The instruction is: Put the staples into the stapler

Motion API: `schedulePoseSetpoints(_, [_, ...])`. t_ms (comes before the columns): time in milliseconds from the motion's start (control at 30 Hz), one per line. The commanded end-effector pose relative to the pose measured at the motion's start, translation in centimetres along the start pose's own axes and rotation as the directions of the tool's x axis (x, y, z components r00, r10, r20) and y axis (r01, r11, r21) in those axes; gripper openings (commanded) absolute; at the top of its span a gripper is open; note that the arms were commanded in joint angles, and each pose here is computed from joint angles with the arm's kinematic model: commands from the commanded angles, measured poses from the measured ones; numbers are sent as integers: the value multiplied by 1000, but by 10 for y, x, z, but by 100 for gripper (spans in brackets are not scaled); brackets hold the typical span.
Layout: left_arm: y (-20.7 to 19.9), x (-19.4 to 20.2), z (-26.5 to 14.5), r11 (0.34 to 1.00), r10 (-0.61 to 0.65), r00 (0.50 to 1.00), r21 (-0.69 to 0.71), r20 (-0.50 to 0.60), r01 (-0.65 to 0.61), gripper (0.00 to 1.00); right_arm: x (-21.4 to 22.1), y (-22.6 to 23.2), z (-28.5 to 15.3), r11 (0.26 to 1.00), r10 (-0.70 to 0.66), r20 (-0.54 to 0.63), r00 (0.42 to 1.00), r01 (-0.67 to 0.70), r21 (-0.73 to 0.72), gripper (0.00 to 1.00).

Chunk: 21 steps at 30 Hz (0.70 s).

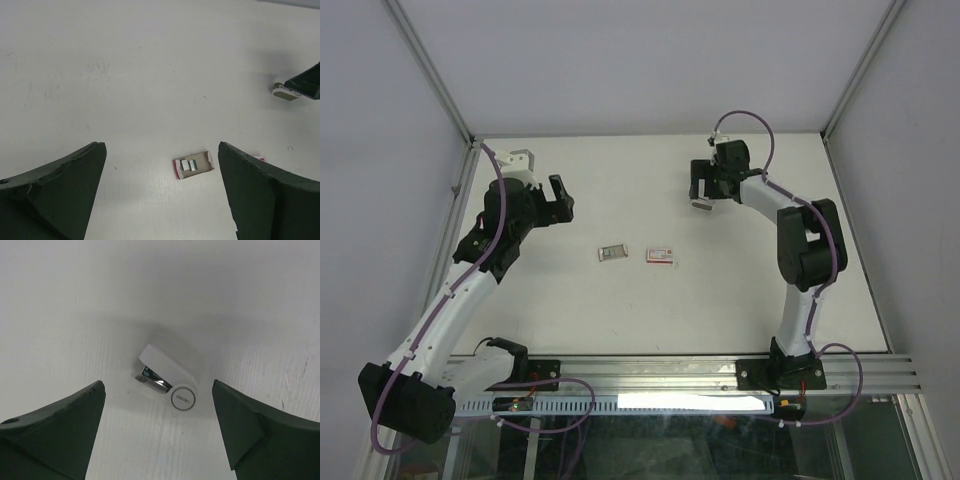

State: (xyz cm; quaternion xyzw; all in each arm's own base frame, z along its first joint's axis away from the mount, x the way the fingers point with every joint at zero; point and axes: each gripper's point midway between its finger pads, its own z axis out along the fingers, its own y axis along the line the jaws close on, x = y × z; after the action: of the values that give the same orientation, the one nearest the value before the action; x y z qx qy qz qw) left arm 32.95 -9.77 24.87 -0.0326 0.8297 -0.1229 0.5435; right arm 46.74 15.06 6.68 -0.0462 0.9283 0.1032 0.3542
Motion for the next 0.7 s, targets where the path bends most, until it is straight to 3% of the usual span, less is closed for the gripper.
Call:
schedulePoseSetpoints(0, [-1,-9,-1,1000,17,999,13,36,-17,99,-40,10,5,995,-75,70,995,80,-67,92])
schedulePoseSetpoints(400, [0,-3,4,1000,16,1000,10,13,-16,99,-19,24,24,983,-93,-17,996,89,-162,91])
schedulePoseSetpoints(667, [-1,-4,4,1000,12,1000,12,15,-12,99,3,45,1,972,-122,-50,991,109,-207,90])
